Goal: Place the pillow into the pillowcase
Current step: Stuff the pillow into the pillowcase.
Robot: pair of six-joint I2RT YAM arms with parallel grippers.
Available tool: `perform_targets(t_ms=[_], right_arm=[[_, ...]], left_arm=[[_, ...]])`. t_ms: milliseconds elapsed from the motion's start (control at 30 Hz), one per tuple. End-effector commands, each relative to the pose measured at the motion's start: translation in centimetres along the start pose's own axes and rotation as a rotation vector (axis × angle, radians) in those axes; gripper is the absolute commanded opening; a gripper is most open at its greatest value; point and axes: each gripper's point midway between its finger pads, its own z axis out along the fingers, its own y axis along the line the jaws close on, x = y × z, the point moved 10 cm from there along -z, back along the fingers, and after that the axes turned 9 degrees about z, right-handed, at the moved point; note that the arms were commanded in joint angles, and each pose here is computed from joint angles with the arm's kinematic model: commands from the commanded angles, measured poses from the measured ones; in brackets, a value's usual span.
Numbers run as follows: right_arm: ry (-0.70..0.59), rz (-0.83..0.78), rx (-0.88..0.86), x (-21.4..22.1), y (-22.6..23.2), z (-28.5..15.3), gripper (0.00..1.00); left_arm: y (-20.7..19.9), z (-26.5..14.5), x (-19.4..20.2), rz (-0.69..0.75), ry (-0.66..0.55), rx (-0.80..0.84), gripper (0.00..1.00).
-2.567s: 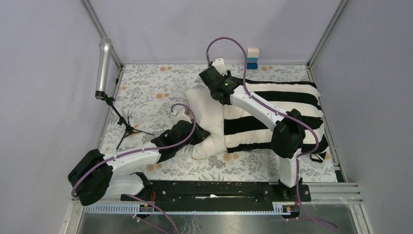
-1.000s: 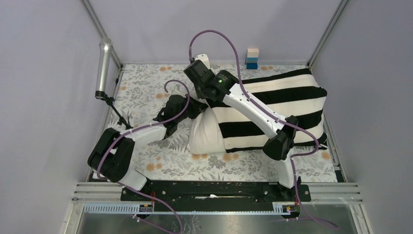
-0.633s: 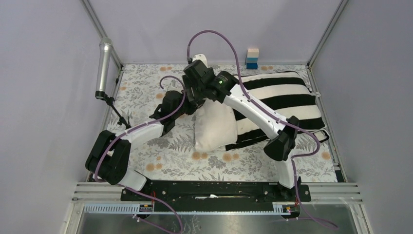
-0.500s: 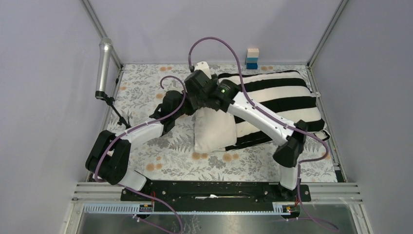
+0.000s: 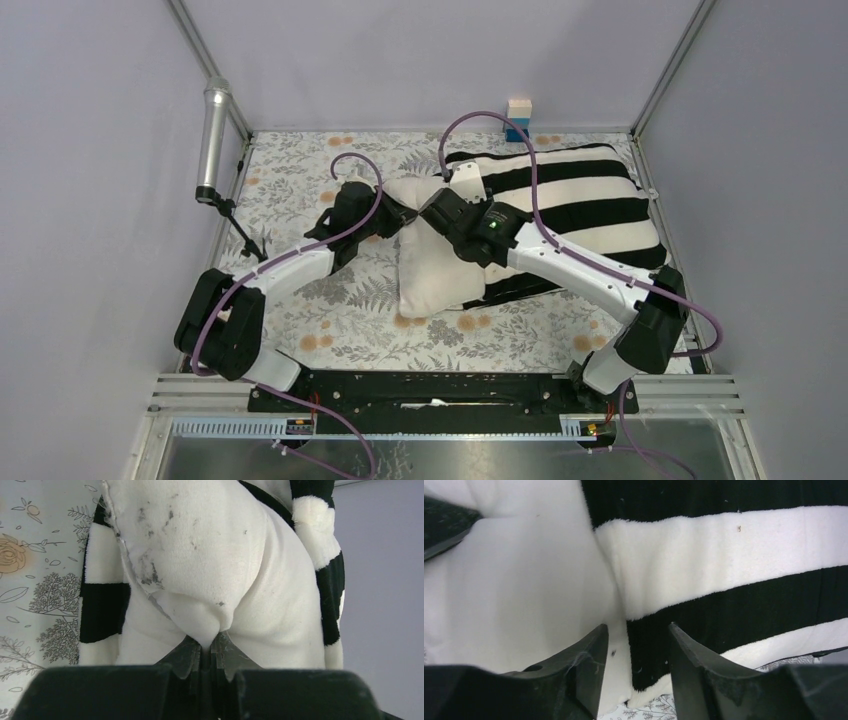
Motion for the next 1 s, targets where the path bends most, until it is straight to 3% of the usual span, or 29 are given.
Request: perform_targets(t_ms=[0,200,267,300,367,400,500,567,700,867,933,967], right_arm=[[-0.036,0.070,0.106,-0.3,-1.0,1.6,0.46],[-0.038,0.069,0.138,0.1,-2.0,1.8,0.38],[-0.026,0.078,0.107,0.0,-1.6,1.8,0.28],[-0.018,0.083,0.086,0.0,-1.4,1.8,0.20],[0.003,0.096,0.033,-0.1,-0.8,1.7,0.04],[0.012,0.103,0.004,-0.2,-0.6,1.5,0.00],[0.015,0.126,-0.058,-0.7,-0.2,1.0,0.00],[0.013,0.135,-0.079,-1.2,-0.1,0.7,0.00],[0.011,0.148,-0.127,-1.9,0.2,0.2,0.00],[0.018,0.168,-0.206,-2.8,1.0,-0.4,0.00],[0.031,0.171,-0.267,-3.4,1.7,-1.0,0.00],[0.034,0.167,-0.300,-3.5,2.4,-1.5,0.00]], left_arm=[[-1.6,-1.4,-1.6,0.063,-0.037,0.044,0.00],[-0.8,-1.4,-1.6,0.082,-0.022,-0.008,0.00],[-0.5,-1.4,-1.6,0.085,-0.015,-0.026,0.00],[-0.5,-1.5,-1.6,0.094,-0.011,-0.017,0.05],[-1.0,-1.9,-1.7,0.125,0.010,0.010,0.32],[-1.4,-2.3,-1.9,0.145,0.020,0.019,0.44],[-2.1,-4.7,-2.1,0.215,0.051,0.015,0.86],[-2.0,-6.9,-1.8,0.264,0.073,-0.008,0.99],[-0.4,-10.7,0.7,0.294,0.166,0.023,0.99],[1.1,-10.0,5.1,0.234,0.265,0.065,0.98],[0.0,-7.8,6.1,0.206,0.264,0.124,0.91],[-0.6,-6.6,6.6,0.187,0.262,0.157,0.81]])
